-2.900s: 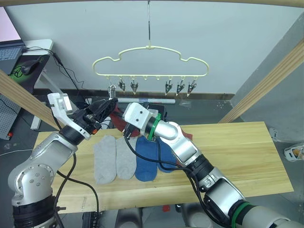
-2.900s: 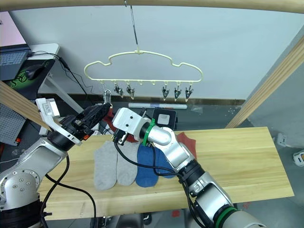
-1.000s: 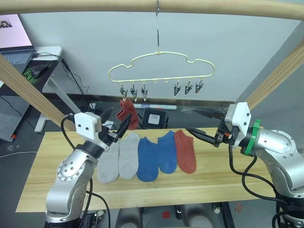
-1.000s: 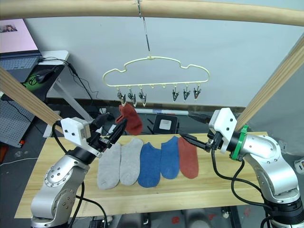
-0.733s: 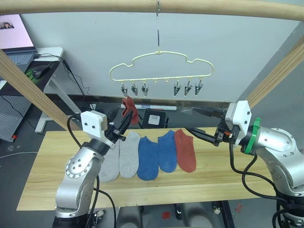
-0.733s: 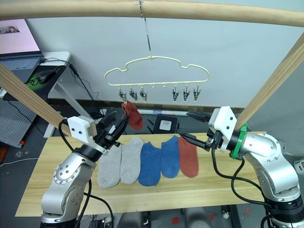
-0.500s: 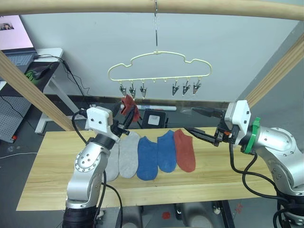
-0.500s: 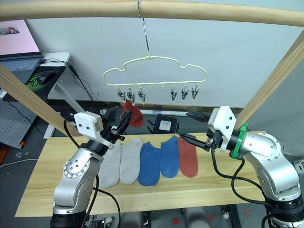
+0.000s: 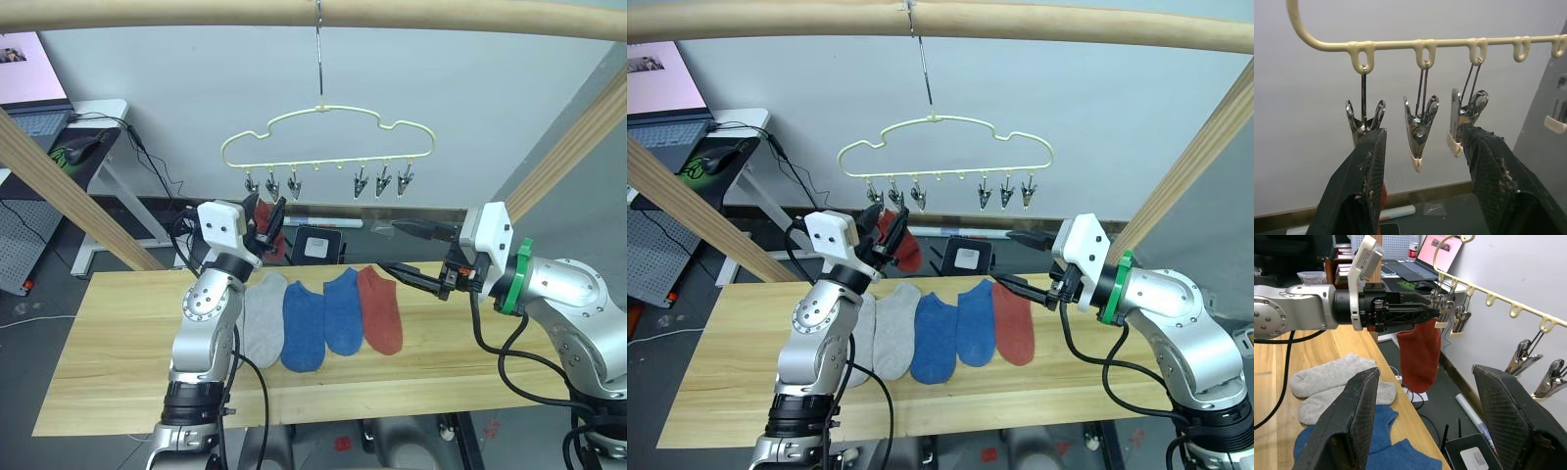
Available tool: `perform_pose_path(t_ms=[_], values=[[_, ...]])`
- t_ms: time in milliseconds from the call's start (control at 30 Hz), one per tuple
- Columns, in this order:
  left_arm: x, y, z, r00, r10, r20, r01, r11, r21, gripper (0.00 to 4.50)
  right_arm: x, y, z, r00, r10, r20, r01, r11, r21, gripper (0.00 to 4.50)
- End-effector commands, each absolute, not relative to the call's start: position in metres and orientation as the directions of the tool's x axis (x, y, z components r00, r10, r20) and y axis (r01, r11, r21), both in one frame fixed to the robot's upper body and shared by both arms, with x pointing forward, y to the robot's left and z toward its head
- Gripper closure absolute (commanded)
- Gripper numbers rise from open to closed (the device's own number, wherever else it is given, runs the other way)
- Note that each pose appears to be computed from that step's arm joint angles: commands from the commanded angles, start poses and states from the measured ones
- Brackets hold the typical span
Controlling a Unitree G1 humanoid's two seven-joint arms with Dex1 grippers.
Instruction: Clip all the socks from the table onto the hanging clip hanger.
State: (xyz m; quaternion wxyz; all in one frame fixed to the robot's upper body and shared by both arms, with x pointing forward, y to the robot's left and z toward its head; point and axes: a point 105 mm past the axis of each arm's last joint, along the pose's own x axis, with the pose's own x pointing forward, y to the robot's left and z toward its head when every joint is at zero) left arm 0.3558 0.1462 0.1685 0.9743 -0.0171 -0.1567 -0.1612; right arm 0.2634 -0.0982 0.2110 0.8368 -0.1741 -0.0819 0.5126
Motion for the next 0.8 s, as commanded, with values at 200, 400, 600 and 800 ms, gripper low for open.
perform_pose_path(t_ms=[200,400,600,800], values=[[0.364,0.142,0.181,0.872,-0.324,0.367,0.332,0.942,0.044,1.96,0.253,-0.092,0.223,0.433,0.901,-0.02,-0.821,0.385,-0.421,1.33],[0.37,0.144,0.186,0.868,-0.314,0.385,0.322,0.946,0.044,1.96,0.253,-0.092,0.223,0.437,0.899,-0.021,-0.82,0.389,-0.421,1.33],[0.372,0.147,0.189,0.871,-0.291,0.396,0.306,0.952,0.026,1.96,0.254,-0.093,0.222,0.442,0.897,-0.02,-0.818,0.394,-0.42,1.33],[0.374,0.15,0.192,0.873,-0.276,0.402,0.294,0.956,0.019,1.96,0.254,-0.093,0.222,0.443,0.896,-0.02,-0.817,0.395,-0.42,1.33]])
